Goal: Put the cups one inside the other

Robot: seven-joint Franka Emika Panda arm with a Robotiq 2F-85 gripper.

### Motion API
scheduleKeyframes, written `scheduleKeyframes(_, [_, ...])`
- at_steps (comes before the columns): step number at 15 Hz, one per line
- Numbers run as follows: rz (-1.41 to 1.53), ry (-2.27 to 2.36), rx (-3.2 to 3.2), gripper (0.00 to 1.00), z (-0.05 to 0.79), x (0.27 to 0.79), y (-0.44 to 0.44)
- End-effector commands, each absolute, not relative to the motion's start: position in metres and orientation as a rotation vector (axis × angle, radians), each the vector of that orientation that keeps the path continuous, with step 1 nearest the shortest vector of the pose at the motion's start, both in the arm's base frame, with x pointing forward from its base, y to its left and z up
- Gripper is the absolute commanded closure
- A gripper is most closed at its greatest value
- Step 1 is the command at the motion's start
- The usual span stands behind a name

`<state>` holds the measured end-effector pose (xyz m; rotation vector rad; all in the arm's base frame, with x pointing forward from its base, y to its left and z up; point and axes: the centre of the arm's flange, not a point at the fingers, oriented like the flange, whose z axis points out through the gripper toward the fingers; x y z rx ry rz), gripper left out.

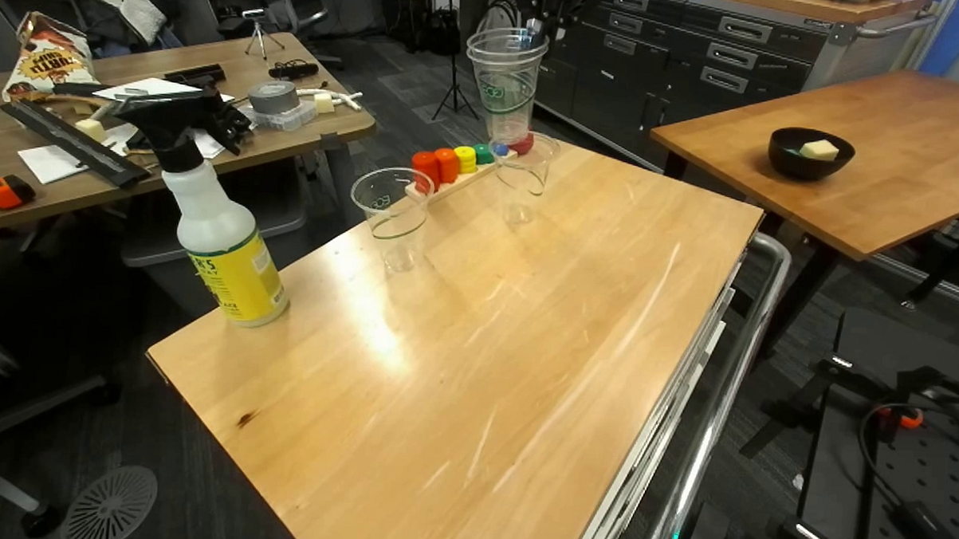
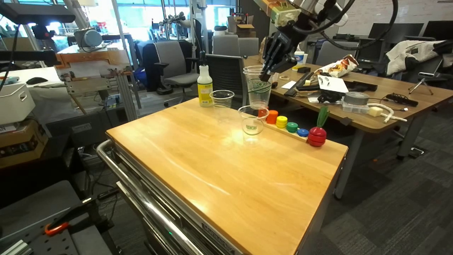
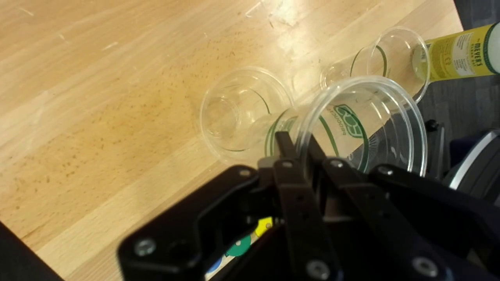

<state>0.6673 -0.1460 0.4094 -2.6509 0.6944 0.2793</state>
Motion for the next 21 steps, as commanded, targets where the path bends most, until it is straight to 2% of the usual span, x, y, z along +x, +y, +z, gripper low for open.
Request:
scheduleKeyframes(1, [0.290, 0.641, -2.632, 0.98, 0.415, 0.662, -0.132])
scheduleKeyframes(11, [0.267, 0.631, -2.680, 0.98, 0.417, 0.643, -0.139])
scheduleKeyframes(21, [0.333, 0.644, -2.710, 0.98, 0.366, 0.645, -0.136])
